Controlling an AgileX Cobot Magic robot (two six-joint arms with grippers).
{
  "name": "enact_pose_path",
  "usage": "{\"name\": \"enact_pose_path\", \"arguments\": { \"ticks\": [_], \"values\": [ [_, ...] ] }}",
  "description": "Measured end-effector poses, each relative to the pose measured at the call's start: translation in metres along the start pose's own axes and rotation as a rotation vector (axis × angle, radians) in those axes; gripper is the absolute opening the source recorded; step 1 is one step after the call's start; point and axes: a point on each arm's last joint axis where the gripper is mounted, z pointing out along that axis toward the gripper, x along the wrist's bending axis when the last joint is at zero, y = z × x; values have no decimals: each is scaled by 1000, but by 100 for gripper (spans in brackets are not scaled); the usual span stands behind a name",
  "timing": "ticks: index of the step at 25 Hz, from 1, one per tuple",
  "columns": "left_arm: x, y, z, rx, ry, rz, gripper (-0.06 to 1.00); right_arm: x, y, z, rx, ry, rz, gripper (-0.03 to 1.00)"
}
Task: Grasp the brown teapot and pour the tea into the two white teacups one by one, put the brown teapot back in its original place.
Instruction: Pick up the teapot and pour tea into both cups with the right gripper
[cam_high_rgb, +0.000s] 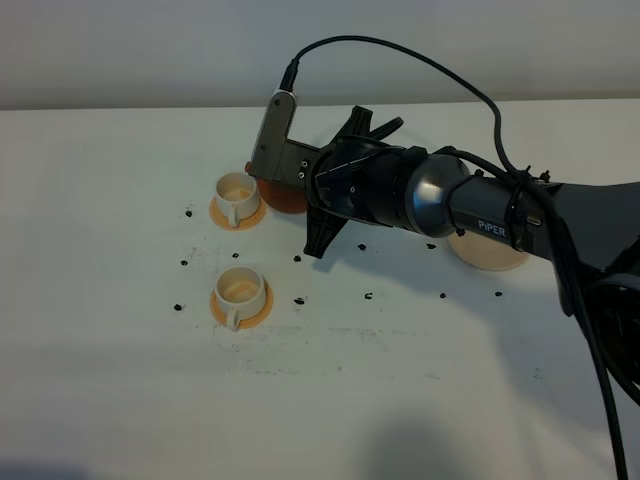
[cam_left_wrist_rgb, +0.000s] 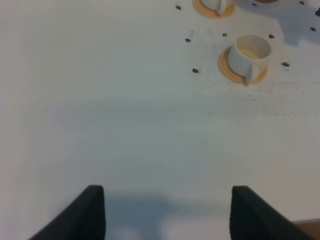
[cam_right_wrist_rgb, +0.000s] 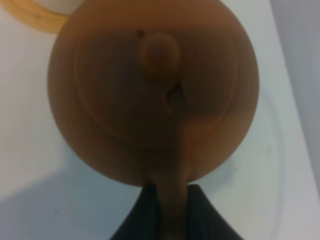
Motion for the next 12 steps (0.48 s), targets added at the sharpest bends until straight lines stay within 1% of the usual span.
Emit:
{"name": "enact_pose_path", "arguments": {
  "ticks": [12],
  "values": [
    [0,0,0,0,0,0,51,-3,2,-1,-6,-55,-103,9]
  ]
}}
